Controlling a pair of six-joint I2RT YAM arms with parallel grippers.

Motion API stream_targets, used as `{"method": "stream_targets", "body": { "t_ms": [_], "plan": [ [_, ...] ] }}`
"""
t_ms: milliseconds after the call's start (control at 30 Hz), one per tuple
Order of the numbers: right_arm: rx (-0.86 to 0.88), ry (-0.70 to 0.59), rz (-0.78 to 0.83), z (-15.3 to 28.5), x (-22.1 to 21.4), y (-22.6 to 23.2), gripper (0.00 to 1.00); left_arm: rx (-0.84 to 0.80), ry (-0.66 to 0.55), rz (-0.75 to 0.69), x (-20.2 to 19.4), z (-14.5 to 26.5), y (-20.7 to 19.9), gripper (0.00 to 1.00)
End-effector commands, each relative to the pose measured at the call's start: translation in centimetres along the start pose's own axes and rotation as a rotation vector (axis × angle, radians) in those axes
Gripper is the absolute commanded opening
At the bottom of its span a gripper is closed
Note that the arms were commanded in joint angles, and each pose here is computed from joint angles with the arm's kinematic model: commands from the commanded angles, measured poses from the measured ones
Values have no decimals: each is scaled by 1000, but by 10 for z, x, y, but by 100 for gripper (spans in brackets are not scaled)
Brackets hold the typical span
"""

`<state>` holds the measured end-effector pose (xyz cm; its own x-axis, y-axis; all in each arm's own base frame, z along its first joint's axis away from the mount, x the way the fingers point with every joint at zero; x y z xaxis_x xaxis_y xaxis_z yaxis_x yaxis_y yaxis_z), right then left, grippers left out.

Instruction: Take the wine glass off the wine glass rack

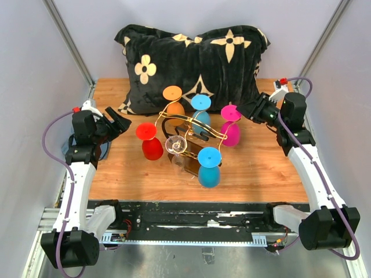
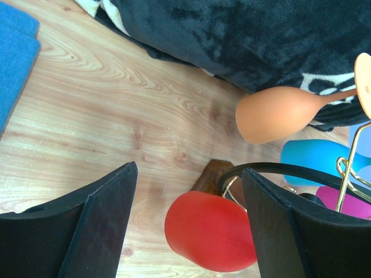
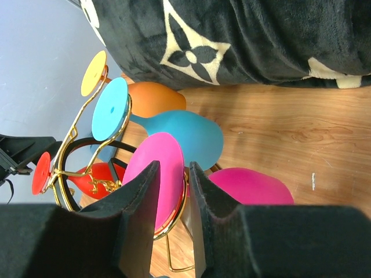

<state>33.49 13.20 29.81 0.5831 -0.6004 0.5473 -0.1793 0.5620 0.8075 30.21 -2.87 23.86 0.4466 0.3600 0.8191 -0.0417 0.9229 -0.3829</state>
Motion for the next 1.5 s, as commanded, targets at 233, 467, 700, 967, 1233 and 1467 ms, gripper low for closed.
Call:
{"method": "stream_targets", "body": {
  "t_ms": [233,467,700,967,1233,1467],
  "plan": [
    [66,10,28,9,0,23,21,-11,11,-4,-6,0,0,79],
    [82,43,28,10,-4,27,15,-13,17,2,-9,-2,0,79],
    [101,104,5,7,-14,28,1,-15,19,5,-10,-3,0,79],
    [163,-2,-103,7,25,43,1,-11,21,-8,-8,0,0,80],
    [170,32,-134,7,17,40,1,7,29,-22,-12,0,4,81],
    [131,-104,-74,29,32,36,1,-3,40,-17,-15,-2,4,81]
  ]
}}
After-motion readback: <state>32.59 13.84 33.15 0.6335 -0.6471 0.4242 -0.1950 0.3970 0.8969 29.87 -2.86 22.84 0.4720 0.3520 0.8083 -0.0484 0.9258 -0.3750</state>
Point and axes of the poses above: each gripper's point midway between its finger pads, its own z axis back along the fingers, its own y axis along the line the jaws close on, x = y × z, the point moved 1 cm from there along z, back along the fingers, and after that the axes turned 14 degrees about -z, right-handed, at the moved point
